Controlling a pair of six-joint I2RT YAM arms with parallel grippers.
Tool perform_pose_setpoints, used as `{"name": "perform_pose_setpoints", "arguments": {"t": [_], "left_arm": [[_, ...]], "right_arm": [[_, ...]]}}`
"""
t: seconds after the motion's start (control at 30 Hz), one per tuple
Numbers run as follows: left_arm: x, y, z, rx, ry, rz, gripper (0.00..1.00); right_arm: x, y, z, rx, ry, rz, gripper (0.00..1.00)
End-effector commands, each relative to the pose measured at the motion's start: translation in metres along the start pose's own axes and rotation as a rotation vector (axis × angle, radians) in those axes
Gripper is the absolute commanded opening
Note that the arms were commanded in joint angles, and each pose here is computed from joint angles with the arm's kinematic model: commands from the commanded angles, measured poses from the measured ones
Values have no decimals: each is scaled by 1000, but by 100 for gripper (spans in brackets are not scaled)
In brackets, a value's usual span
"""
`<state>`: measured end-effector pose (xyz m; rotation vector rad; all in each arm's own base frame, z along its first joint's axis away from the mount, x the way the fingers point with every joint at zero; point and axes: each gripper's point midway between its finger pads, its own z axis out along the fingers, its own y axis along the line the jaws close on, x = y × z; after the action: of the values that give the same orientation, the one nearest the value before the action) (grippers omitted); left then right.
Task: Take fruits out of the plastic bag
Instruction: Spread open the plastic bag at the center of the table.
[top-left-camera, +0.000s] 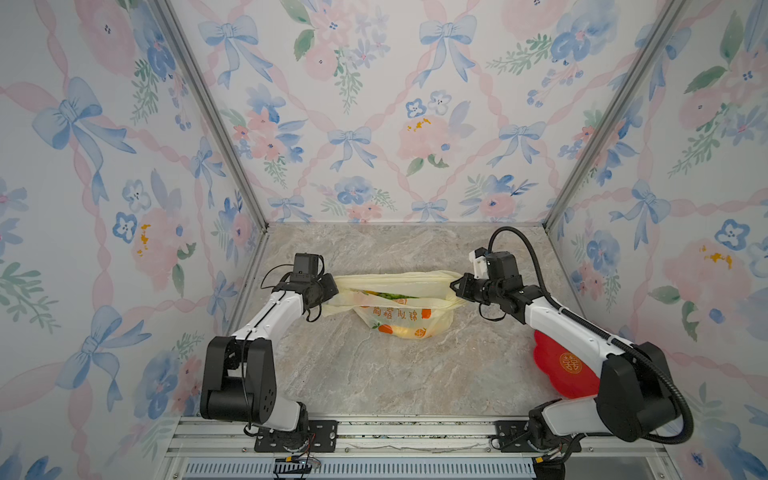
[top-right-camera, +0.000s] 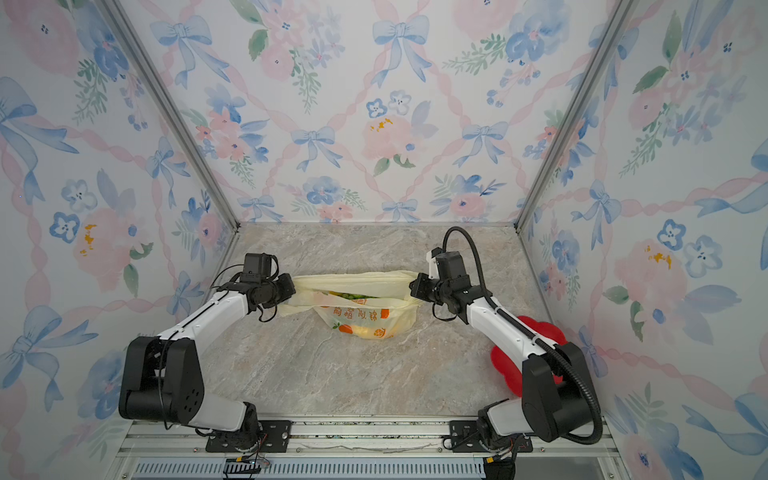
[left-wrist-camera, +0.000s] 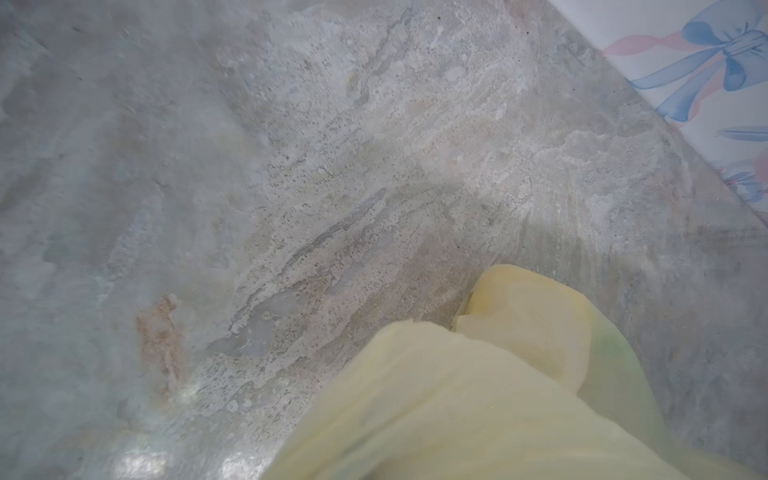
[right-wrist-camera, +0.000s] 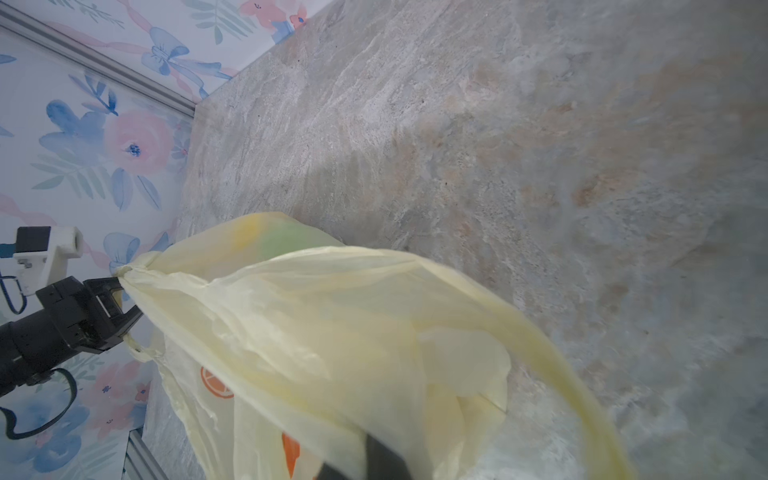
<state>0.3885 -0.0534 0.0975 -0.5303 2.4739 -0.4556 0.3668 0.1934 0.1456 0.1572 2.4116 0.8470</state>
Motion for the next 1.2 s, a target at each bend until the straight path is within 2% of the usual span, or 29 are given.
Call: {"name": "perform_pose_setpoints", "arguments": {"t": [0.0,0.03,0.07,0.17,0.27,0.37,0.47,0.7,0.87,1.07,1.17], "left_arm": [[9,-32,12,140,75,32,0],[12,-34,10,104,68,70,0],[14,-35,8,61,57,105,5],[19,-34,-3,-2,25,140,34],[17,-19,-24,-153,-50,184,56],[17,-12,-46,-221,-108,199,67],[21,-10,-59,-237,-137,207,76],[43,-22,-49,-188,-74,222,92],[49,-53,-39,-101,-56,231,93],[61,-56,-16,-139,-13,258,92],[63,-59,-14,-111,-21,252,91]], "right_arm": [[4,-4,13,-37,23,67,0],[5,-3,14,-36,26,68,0],[6,-1,13,-33,25,61,0],[11,5,8,-1,32,13,0],[14,12,2,35,24,-35,0],[21,19,-5,64,19,-101,0],[28,27,-12,81,15,-148,0],[48,55,-22,89,5,-288,0],[60,70,-20,85,16,-356,0],[67,78,-20,73,17,-391,0],[68,80,-21,76,18,-409,0]]}}
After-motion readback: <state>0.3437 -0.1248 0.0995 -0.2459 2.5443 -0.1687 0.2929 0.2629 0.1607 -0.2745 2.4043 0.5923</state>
